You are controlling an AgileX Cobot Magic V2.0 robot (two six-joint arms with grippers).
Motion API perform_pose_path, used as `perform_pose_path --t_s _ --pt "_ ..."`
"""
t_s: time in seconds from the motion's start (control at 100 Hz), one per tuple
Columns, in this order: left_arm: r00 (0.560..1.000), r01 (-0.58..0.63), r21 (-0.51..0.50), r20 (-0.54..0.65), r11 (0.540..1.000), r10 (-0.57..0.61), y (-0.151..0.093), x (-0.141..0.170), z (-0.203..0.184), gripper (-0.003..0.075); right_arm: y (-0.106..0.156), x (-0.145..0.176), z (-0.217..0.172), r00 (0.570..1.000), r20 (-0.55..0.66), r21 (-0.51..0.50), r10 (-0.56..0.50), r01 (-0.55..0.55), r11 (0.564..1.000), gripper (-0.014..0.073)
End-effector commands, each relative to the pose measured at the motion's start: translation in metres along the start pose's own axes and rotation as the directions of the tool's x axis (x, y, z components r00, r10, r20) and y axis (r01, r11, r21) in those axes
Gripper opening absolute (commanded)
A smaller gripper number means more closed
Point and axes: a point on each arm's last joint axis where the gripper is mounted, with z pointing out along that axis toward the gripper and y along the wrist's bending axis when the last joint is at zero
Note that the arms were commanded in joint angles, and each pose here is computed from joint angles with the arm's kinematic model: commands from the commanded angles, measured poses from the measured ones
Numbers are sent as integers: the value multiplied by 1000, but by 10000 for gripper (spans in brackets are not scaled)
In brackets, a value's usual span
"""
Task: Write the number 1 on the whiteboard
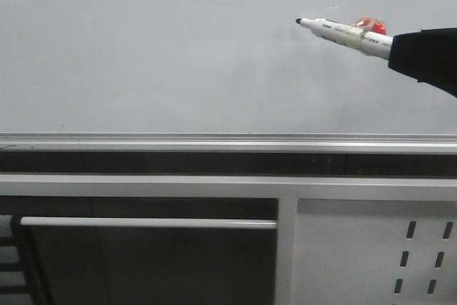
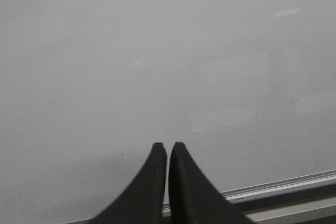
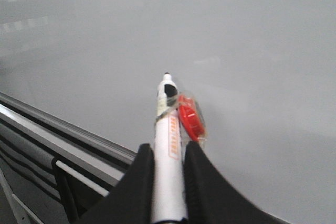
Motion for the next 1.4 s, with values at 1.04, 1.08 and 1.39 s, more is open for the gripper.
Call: perform_pose_path --t_s 1.04,1.08,1.39 --pt "998 -18 17 60 1000 17 0 -12 -1 -18 -6 25 15 996 -90 51 25 -20 998 -61" --pt "998 -18 17 60 1000 17 0 -12 -1 -18 -7 27 15 995 -98 52 26 -21 998 -61" --pt "998 -18 17 60 1000 17 0 -12 -1 -18 -6 35 12 997 -66 45 29 -26 999 -61"
